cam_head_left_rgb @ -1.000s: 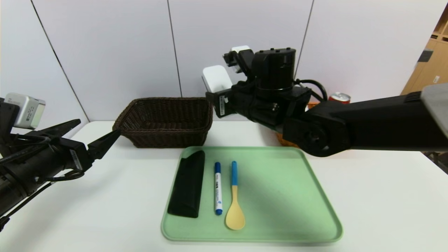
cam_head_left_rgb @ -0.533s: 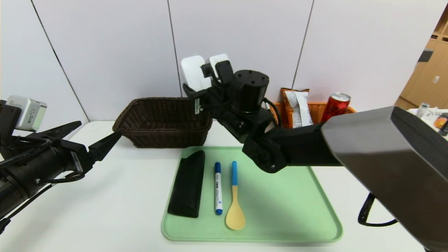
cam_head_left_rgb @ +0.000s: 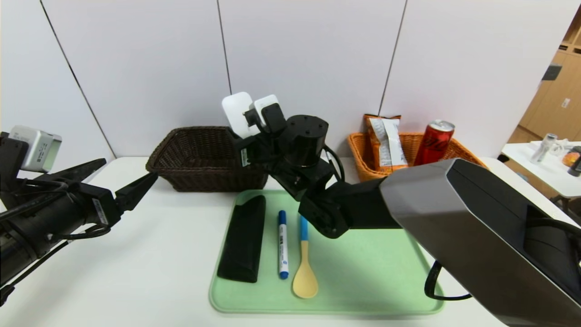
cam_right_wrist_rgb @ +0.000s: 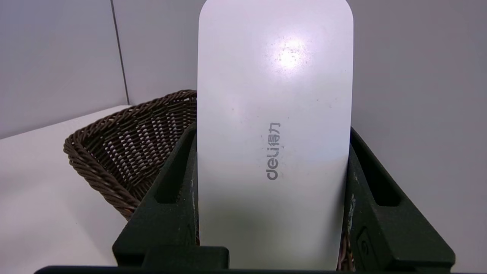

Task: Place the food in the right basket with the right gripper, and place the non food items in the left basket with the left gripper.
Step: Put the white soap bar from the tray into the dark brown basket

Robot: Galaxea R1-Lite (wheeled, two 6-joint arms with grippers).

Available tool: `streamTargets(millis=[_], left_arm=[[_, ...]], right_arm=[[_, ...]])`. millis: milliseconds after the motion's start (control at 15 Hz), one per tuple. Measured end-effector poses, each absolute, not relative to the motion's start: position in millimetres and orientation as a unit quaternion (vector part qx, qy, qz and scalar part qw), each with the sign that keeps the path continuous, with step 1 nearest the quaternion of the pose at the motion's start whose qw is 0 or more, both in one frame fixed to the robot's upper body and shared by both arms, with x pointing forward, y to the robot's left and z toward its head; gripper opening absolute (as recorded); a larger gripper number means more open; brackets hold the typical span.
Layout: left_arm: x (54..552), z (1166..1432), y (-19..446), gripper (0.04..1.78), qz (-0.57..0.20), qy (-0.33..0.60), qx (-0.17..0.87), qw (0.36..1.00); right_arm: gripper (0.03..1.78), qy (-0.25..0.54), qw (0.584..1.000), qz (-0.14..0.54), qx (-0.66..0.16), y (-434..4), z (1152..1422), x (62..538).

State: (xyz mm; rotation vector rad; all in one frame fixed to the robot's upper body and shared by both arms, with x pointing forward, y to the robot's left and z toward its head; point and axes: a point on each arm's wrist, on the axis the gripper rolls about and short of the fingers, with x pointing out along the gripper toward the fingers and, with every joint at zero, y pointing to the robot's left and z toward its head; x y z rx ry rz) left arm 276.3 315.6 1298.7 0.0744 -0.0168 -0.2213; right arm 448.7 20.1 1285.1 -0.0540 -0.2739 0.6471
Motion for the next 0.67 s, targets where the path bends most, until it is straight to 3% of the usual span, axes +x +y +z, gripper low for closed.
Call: streamTargets(millis=[667], left_arm=[[275,1297,316,1.69,-0.11,-0.011,0.03,0.993]], right_arm=[[1.02,-0.117,0.942,0.313,-0.034,20,1267,458]])
